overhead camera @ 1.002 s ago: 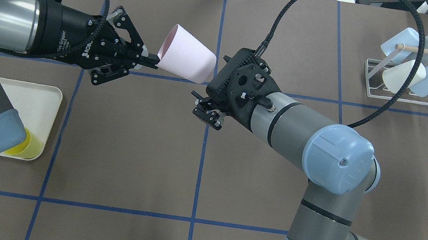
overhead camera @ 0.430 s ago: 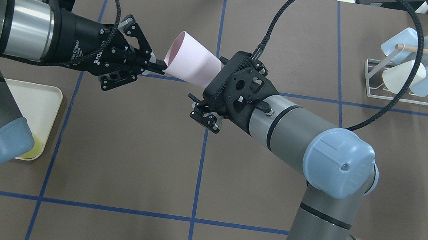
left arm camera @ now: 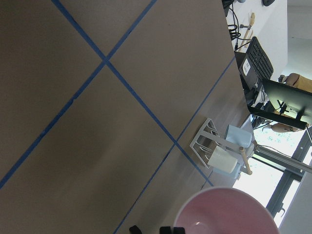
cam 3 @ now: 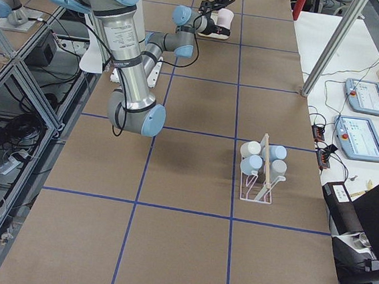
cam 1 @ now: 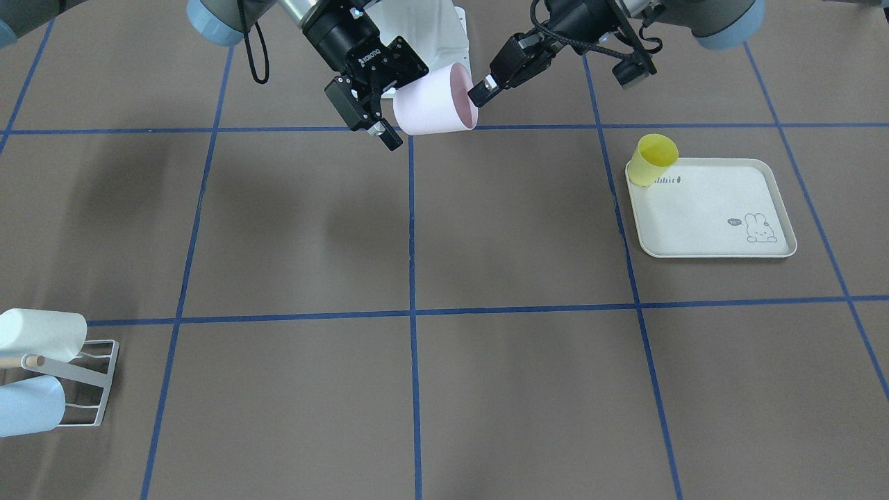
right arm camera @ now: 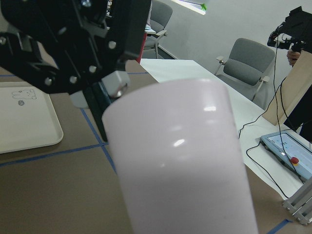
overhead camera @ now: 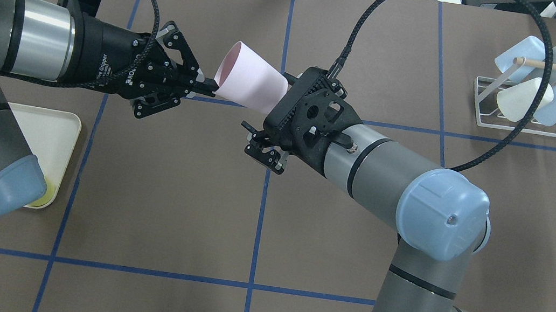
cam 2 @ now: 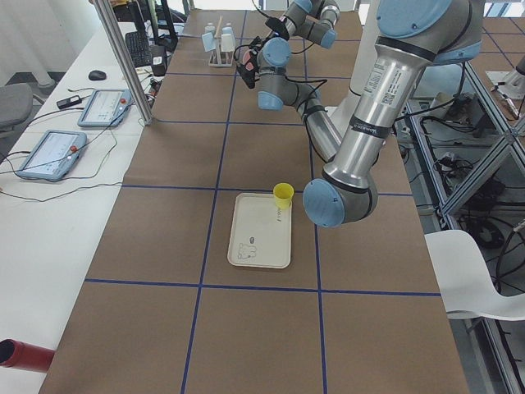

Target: Transfer IKEA cup to right arm and place on rack

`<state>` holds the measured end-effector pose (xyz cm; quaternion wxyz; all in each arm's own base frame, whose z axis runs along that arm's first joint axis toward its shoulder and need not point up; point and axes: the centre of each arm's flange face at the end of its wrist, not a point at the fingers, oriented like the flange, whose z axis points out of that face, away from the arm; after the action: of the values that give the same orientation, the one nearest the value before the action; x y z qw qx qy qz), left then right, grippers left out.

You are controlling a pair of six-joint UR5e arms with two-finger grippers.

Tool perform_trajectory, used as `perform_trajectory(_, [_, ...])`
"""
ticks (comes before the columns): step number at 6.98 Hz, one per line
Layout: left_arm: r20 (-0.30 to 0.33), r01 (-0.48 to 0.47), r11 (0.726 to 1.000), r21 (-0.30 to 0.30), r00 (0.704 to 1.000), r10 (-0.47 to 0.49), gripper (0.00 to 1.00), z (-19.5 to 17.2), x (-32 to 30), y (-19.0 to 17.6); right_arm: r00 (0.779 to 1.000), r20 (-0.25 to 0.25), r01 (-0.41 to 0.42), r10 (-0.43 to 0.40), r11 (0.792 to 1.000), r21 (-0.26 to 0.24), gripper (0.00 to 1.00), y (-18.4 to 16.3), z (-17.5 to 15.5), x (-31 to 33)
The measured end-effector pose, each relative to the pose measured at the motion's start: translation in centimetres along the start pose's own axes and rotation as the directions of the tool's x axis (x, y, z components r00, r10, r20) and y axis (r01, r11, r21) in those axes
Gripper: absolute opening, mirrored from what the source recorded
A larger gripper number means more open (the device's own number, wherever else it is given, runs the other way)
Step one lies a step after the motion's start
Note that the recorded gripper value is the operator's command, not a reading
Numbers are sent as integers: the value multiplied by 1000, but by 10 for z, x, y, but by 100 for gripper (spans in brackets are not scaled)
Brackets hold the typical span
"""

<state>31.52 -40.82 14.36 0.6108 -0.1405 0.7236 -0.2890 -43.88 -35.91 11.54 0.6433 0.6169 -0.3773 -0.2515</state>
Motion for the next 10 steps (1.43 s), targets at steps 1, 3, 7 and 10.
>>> perform_trajectory(1, [2, 1, 1000, 2, 1000, -1, 0, 3, -1, 0, 1000, 3, -2, 2, 1000, 7, 99, -1, -1, -1])
perform_trajectory(3, [4, 4, 1000, 3, 1000, -4, 0, 9, -5, 2, 1000, 6, -3, 3, 1000, 12, 99, -1, -1, -2])
perform_trajectory(7, [6, 5, 1000, 1, 1000, -5, 0, 11, -7, 3, 1000, 8, -5, 5, 1000, 19, 83, -3, -3, -3])
perform_trajectory(10, [3, 1, 1000, -2, 1000, -1, 23, 11, -6, 4, 1000, -3, -8, 8, 1000, 29, 53, -6, -6, -1])
